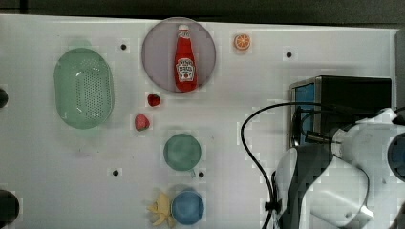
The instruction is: Flap open oven.
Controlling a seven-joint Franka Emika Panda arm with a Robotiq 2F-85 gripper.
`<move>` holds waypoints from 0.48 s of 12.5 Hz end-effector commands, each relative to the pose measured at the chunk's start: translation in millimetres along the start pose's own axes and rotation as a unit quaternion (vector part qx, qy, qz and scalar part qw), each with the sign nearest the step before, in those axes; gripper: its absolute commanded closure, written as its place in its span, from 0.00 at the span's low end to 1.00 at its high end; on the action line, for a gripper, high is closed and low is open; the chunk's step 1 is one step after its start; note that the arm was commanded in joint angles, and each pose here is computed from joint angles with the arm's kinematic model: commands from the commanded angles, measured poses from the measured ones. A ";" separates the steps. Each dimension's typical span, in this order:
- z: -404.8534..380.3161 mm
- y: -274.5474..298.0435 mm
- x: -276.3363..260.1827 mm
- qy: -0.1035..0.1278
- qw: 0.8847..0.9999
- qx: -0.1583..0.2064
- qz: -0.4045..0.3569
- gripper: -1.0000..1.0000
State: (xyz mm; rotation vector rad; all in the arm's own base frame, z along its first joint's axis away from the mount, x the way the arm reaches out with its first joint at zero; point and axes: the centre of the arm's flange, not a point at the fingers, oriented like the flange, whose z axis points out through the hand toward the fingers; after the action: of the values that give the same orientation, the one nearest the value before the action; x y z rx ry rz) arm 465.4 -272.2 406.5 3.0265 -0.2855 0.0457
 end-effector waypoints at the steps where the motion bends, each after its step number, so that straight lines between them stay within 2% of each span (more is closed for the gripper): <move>1: 30.6 -4.6 0.7 -0.025 0.999 0.000 -0.043 0.82; 6: 67.6 -15.4 15.0 -0.021 0.998 -0.016 -0.054 0.82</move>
State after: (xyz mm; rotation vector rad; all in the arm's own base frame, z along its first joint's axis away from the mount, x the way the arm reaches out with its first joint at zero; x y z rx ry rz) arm 478.7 -268.0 326.8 3.0066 -0.2026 -0.0982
